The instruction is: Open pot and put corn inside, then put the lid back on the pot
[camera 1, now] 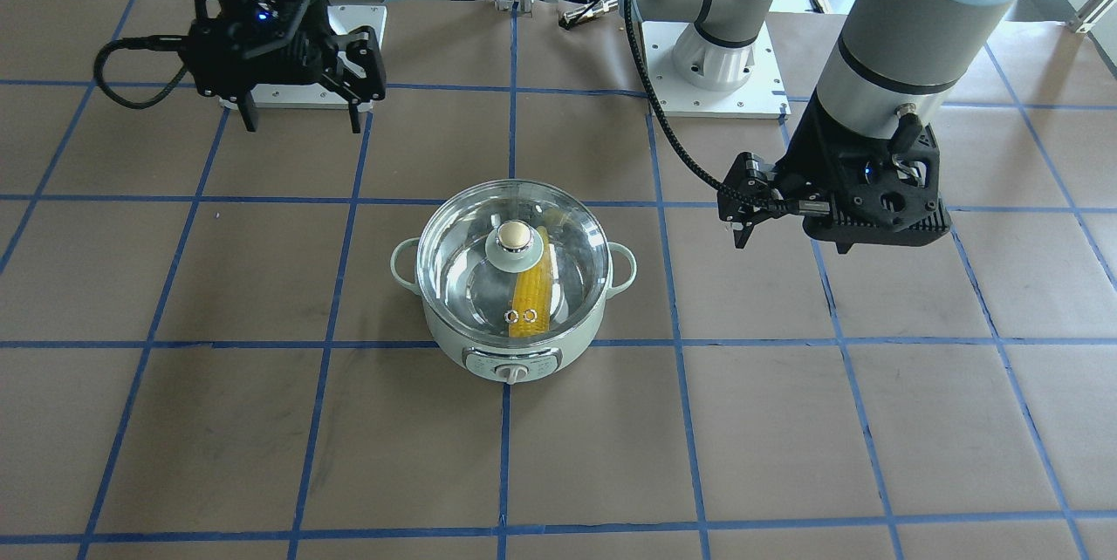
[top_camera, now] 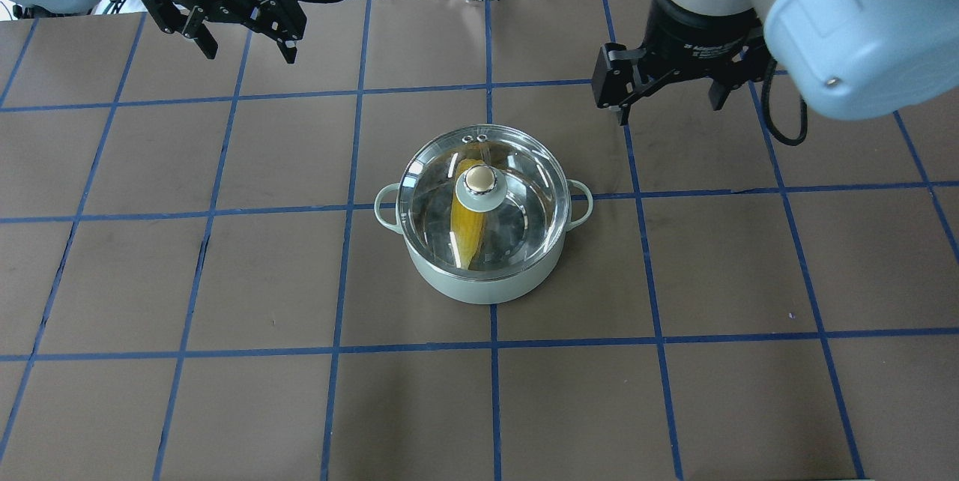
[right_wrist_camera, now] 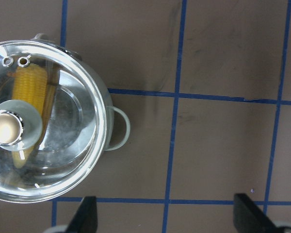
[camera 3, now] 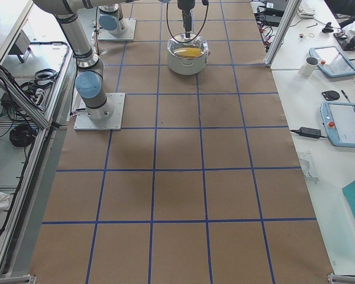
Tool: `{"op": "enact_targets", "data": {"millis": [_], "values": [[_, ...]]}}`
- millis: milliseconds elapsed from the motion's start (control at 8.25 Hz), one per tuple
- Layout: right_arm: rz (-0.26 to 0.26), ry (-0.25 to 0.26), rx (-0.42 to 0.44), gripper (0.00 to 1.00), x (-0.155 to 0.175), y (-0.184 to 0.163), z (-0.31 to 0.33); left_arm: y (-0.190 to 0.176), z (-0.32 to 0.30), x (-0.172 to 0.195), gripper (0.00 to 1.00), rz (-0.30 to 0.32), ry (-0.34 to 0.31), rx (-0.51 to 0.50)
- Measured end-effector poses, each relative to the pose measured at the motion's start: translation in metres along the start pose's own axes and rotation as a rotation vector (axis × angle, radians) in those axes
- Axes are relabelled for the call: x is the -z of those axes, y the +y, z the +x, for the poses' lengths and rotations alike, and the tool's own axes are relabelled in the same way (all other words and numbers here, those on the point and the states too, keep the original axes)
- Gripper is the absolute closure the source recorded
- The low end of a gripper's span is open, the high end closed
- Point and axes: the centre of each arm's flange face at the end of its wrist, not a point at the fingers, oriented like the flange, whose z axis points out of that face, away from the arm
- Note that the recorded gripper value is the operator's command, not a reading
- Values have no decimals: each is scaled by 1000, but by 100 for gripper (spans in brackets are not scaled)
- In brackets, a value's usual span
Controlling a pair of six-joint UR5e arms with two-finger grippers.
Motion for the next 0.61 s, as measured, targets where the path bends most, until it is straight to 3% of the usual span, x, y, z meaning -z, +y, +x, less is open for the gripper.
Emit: {"op": "enact_targets", "data": {"millis": [364, 606], "values": [[-58, -58, -7, 0, 3, 4, 35, 0, 0, -1, 0, -2, 0, 0], [-66, -72, 54, 0, 3, 4, 39, 0, 0, -1, 0, -3, 0, 0]]}}
